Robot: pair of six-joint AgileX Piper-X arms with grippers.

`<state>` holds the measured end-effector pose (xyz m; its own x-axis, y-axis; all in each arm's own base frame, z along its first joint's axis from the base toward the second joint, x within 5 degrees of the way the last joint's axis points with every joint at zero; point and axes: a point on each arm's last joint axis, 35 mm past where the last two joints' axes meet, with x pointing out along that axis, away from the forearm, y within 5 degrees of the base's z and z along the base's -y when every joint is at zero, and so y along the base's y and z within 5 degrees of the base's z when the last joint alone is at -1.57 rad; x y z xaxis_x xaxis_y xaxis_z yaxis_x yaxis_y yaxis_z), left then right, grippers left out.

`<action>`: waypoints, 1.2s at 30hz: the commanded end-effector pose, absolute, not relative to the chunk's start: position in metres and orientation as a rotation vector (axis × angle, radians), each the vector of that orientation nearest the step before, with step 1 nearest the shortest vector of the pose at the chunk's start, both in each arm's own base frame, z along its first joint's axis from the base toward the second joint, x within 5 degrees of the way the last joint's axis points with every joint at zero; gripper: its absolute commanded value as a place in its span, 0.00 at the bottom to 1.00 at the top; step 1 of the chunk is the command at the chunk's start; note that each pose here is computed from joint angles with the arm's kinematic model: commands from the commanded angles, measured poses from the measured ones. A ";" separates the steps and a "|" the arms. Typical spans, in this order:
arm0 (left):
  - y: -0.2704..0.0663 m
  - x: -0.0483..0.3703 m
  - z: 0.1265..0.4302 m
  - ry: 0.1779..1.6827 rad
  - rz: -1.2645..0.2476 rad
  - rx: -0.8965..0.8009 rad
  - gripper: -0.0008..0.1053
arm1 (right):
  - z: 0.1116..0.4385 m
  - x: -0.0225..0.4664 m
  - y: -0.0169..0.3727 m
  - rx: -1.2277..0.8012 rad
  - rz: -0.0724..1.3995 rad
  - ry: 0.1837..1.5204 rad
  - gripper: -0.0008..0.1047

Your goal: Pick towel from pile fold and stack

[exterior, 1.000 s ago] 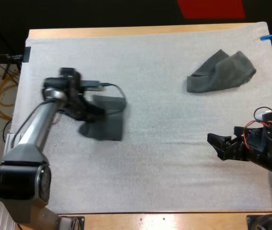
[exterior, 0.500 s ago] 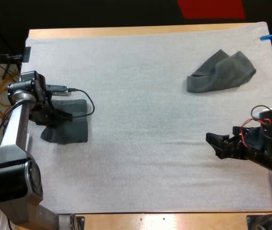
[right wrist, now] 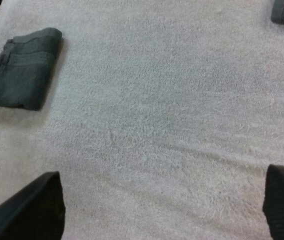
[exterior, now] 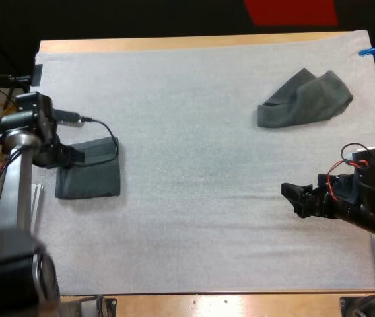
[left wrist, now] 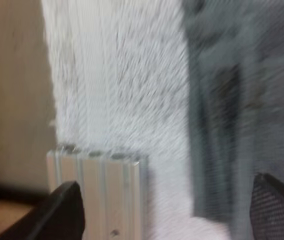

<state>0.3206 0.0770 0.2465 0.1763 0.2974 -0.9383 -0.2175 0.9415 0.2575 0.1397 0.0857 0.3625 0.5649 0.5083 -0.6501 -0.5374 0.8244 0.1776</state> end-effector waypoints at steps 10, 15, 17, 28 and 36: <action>0.046 0.259 0.357 0.937 -0.018 -0.208 0.64 | 0.368 0.140 0.087 -0.029 0.638 0.720 0.75; 0.037 0.225 0.391 0.803 -0.060 -0.223 0.64 | 0.363 0.145 0.089 -0.075 0.651 0.734 0.75; 0.034 0.216 0.397 0.782 -0.081 -0.239 0.64 | 0.361 0.150 0.091 -0.103 0.643 0.738 0.75; 0.012 0.183 0.418 0.710 -0.151 -0.207 0.64 | 0.341 0.192 0.040 -0.135 0.376 0.824 0.75; -0.006 0.151 0.435 0.612 -0.182 -0.057 0.64 | 0.356 0.166 0.004 -0.173 0.194 0.785 0.75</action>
